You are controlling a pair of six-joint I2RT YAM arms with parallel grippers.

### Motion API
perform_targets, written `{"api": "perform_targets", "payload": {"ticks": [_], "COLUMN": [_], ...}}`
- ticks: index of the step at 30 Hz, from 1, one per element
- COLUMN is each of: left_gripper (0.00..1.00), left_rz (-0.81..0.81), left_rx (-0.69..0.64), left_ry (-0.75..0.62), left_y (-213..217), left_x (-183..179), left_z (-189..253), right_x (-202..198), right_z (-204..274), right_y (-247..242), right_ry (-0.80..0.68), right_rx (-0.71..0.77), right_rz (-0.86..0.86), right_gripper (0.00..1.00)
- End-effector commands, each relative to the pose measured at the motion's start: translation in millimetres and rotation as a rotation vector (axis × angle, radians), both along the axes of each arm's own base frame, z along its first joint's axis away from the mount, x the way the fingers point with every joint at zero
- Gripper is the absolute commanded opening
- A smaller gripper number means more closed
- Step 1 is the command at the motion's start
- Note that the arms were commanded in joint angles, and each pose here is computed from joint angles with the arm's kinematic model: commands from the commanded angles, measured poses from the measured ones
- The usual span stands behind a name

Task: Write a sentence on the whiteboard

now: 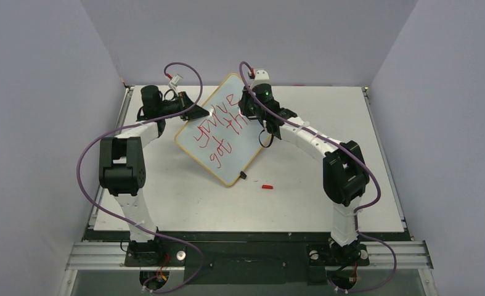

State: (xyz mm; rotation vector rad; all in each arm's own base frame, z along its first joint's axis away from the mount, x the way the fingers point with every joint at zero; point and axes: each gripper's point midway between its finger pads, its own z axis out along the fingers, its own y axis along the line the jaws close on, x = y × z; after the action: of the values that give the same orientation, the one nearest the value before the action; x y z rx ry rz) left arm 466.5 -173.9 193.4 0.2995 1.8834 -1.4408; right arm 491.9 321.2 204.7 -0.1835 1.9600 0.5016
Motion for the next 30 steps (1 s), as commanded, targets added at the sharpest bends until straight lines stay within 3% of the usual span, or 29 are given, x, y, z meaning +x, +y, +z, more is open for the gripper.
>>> {"api": "perform_targets", "payload": {"ticks": [1, 30], "left_gripper": [0.00, 0.00], "left_rz": [0.005, 0.004], "left_rx": [0.024, 0.017], "left_ry": [-0.245, -0.246], "left_y": [3, 3], "left_x": [12, 13], "left_z": [31, 32], "right_x": [13, 6], "right_z": [7, 47], "right_y": [-9, -44], "right_ry": [-0.027, -0.096], "right_rx": [0.020, 0.057], "right_rz": [-0.039, -0.098], "right_gripper": [0.00, 0.00]}}
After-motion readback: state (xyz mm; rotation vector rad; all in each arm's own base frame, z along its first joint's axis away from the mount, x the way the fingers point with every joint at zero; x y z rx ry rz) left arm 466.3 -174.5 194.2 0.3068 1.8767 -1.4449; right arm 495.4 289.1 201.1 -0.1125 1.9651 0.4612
